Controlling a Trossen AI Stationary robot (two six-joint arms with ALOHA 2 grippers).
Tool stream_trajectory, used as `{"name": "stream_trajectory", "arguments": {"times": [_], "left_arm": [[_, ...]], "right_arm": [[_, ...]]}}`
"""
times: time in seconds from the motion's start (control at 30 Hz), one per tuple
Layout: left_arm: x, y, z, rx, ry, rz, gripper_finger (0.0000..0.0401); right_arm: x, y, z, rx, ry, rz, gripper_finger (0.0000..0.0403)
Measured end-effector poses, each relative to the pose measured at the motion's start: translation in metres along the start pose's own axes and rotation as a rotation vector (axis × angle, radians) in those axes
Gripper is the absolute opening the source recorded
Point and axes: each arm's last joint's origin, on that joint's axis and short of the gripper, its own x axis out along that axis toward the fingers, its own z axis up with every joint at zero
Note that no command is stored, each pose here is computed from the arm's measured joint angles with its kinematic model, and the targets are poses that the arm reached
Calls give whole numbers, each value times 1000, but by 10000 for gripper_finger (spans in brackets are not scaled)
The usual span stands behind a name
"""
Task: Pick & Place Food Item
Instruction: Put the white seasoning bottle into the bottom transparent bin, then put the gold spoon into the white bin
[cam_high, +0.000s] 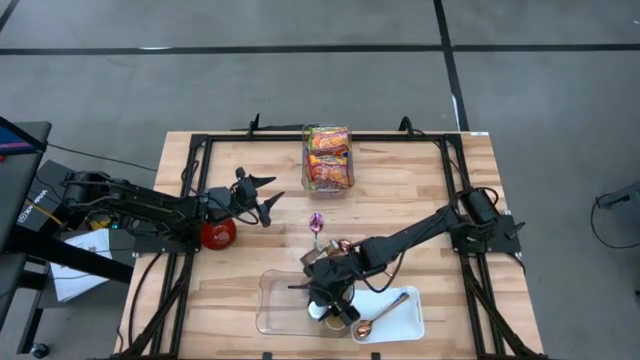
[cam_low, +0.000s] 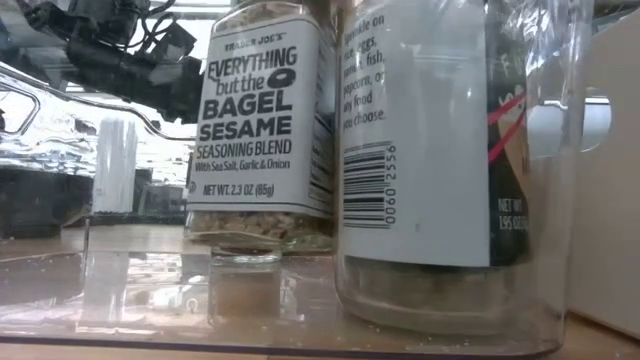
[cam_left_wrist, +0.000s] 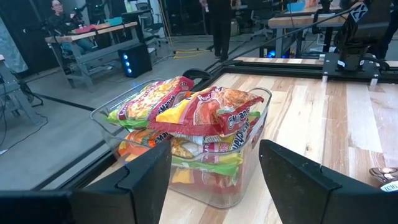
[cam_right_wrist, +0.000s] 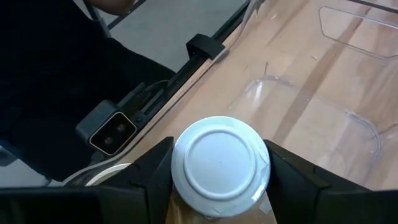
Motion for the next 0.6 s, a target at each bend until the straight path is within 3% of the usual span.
{"name": "stream_trajectory", "arguments": {"times": [0.07, 0.23, 0.33, 0.6], "left_arm": [[0, 0, 0, -1, 0, 0, 237], [0, 0, -1, 3, 7, 0, 237], [0, 0, -1, 3, 6, -1, 237], [0, 0, -1, 2, 6, 0, 237]], "right_arm": [[0, -1, 0, 1, -1, -1, 204], [0, -1, 2, 11, -20, -5, 317], [0, -1, 3, 27, -32, -5, 355], [-3, -3, 8, 66, -57, -10, 356]]}}
